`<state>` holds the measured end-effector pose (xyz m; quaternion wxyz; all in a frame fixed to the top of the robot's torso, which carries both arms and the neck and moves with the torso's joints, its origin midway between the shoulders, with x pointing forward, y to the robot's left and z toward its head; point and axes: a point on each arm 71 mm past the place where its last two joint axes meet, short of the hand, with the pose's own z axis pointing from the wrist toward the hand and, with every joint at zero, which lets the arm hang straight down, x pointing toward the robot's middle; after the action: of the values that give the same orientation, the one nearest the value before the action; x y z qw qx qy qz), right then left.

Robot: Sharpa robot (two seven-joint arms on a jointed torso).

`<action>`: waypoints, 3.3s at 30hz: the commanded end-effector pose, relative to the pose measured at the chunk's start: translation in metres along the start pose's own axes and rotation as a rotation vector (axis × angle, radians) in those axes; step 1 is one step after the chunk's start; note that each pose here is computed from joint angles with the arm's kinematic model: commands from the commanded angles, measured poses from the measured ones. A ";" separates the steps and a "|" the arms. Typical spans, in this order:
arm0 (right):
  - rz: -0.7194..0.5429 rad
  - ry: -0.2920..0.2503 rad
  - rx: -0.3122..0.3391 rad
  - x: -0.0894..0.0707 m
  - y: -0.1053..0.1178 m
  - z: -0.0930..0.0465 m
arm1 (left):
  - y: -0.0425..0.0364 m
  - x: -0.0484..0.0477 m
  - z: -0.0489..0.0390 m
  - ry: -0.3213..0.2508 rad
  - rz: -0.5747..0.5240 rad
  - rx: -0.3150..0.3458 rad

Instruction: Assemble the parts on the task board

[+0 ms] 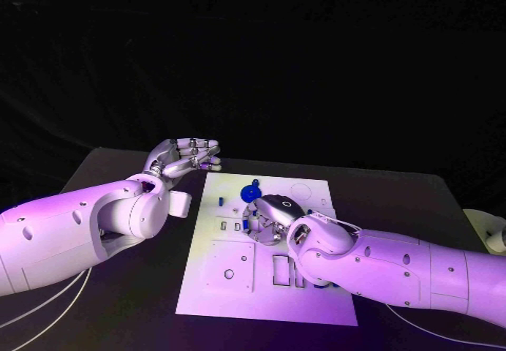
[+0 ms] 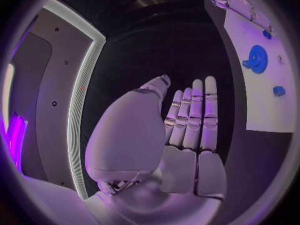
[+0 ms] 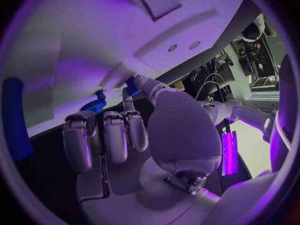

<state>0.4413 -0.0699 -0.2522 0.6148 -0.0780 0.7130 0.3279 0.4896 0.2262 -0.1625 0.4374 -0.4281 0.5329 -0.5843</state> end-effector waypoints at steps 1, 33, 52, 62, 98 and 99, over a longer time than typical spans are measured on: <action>-0.021 0.026 0.012 0.005 -0.003 -0.001 | -0.0010 0.0021 0.0000 0.019 -0.012 0.003; -0.022 0.031 0.011 0.007 -0.001 0.002 | -0.0010 0.0013 -0.0006 0.019 -0.011 0.000; -0.015 -0.001 -0.002 0.004 0.000 0.001 | -0.0007 0.0003 -0.0007 0.018 -0.011 -0.002; 0.020 -0.082 -0.049 -0.004 0.004 -0.006 | 0.0009 -0.0005 -0.0002 0.033 0.019 -0.017; 0.411 -0.248 0.088 -0.128 -0.103 -0.066 | 0.0546 0.0458 0.0335 0.516 1.006 -0.655; 0.411 -0.247 0.091 -0.128 -0.104 -0.066 | 0.0552 0.0473 0.0343 0.521 1.018 -0.659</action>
<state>0.4699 -0.2247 -0.1687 0.6337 0.1326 0.6401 0.4136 0.5143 0.1664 -0.2107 0.3684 -0.1175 0.8854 -0.2581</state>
